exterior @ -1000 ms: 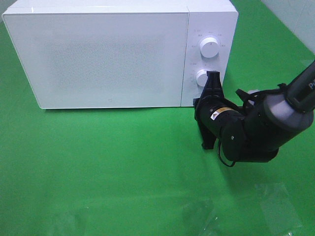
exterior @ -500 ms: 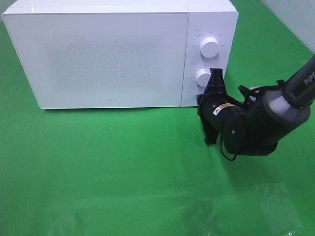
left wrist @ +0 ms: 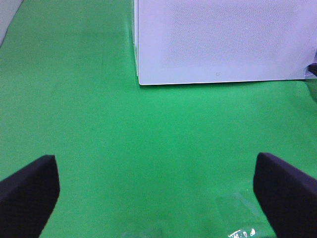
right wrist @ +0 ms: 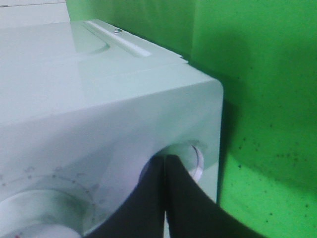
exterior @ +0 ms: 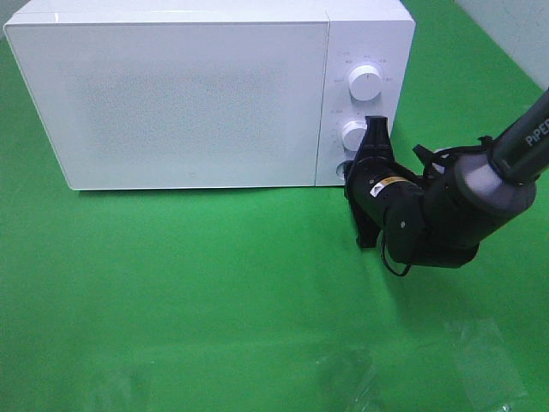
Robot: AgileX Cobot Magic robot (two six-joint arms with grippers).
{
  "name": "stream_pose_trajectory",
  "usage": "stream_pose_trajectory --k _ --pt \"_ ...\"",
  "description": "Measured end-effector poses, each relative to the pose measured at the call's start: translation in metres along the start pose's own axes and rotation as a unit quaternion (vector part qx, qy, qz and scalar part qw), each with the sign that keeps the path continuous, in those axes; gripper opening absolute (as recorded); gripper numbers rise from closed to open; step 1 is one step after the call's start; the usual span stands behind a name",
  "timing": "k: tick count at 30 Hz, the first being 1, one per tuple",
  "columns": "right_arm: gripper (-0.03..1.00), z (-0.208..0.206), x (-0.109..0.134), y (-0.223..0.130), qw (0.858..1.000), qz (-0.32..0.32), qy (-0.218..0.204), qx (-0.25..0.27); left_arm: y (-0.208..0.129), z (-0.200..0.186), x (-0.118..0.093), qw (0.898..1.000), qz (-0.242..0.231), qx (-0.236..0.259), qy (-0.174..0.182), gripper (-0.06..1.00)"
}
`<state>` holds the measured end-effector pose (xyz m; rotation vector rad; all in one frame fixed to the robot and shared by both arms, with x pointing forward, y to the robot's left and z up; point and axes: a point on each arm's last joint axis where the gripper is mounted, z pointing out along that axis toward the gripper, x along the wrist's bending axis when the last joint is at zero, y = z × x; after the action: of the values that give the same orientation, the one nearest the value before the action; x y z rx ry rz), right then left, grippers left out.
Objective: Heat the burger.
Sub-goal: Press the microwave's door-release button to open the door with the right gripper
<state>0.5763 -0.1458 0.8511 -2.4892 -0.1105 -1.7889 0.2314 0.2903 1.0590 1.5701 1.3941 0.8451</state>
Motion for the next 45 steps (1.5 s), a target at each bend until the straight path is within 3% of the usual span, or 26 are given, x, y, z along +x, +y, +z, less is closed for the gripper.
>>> stream_pose_trajectory --k 45 --pt "0.00 0.017 0.000 -0.011 0.998 0.002 -0.005 -0.070 0.000 0.000 0.000 1.000 0.000 0.000 0.000 0.99"
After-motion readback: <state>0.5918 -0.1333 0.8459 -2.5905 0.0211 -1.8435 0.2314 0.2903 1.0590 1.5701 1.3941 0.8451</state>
